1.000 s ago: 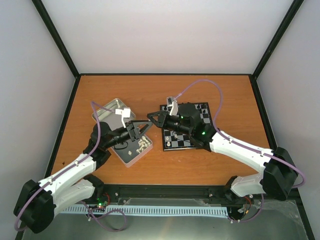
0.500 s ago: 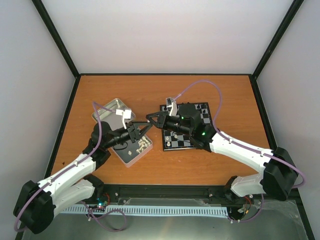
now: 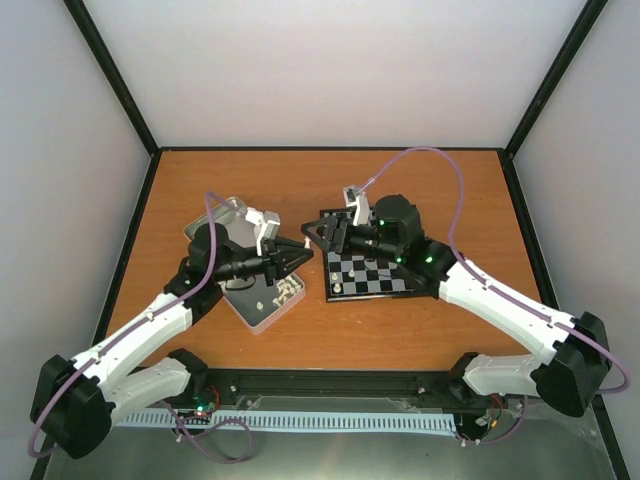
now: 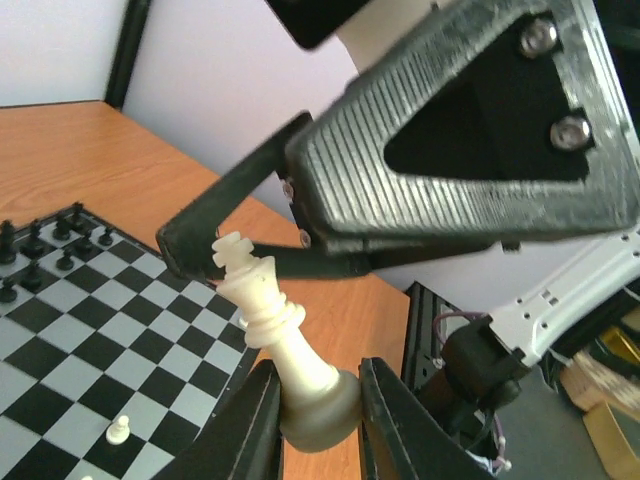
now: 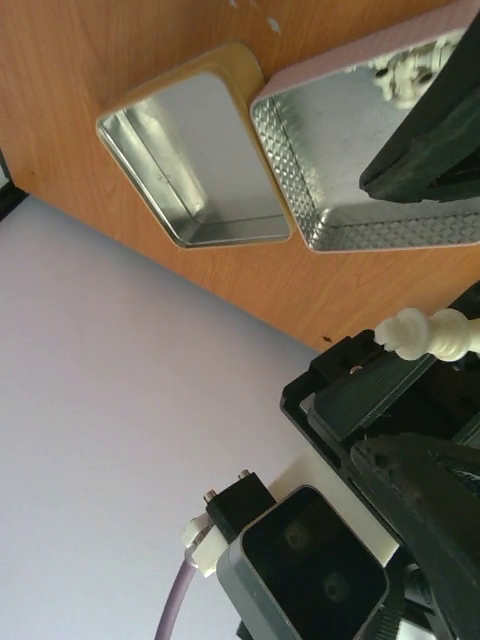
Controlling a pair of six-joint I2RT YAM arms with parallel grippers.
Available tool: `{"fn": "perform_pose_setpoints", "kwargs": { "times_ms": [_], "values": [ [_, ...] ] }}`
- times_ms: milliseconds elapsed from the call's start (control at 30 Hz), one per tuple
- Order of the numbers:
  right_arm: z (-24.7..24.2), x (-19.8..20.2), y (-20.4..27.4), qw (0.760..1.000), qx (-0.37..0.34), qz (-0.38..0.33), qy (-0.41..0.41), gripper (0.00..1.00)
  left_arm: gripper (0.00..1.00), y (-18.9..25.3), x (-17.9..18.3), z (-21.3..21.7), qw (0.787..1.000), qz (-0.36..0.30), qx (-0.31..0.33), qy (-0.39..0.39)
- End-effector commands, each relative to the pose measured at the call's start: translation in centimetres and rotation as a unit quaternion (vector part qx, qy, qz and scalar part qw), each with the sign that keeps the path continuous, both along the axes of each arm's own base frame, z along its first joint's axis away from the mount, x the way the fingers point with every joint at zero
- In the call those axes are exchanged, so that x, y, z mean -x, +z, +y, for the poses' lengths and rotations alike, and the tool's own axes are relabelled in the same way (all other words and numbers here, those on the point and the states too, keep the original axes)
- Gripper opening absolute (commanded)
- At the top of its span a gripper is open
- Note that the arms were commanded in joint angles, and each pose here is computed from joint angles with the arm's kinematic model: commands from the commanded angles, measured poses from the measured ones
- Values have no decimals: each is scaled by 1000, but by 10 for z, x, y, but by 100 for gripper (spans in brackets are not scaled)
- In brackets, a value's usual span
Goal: Set up the chess pieces on the board
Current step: Place the chess piece on the chessboard.
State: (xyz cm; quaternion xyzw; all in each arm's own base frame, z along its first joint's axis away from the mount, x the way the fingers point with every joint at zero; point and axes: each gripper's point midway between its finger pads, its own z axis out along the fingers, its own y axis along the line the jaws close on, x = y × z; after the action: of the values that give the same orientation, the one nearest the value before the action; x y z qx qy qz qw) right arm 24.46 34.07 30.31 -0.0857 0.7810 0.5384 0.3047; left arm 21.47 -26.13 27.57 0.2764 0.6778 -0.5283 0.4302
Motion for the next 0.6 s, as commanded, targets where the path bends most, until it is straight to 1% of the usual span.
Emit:
{"fn": "perform_pose_setpoints", "kwargs": {
  "times_ms": [0, 167, 233, 367, 467, 567],
  "values": [
    [-19, 11, 24, 996, 49, -64, 40, 65, 10, 16, 16, -12, 993, -74, -18, -87],
    [-31, 24, 31, 985, 108, -93, 93, 65, 8, 17, 28, -19, 982, -107, -31, -152],
    [-33, 32, 33, 982, 108, -97, 122, 65, 8, 21, 32, -21, 976, -126, -28, -176],
    [-36, 39, 27, 979, 122, -88, 141, 65, 7, 31, 39, -23, 965, -159, -22, -208],
    [-35, 44, 22, 977, 120, -79, 159, 64, 8, 34, 41, -24, 959, -171, -18, -224],
    [-31, 52, 21, 975, 106, -73, 184, 59, 8, 32, 39, -25, 959, -168, -23, -228]
  ]
}}
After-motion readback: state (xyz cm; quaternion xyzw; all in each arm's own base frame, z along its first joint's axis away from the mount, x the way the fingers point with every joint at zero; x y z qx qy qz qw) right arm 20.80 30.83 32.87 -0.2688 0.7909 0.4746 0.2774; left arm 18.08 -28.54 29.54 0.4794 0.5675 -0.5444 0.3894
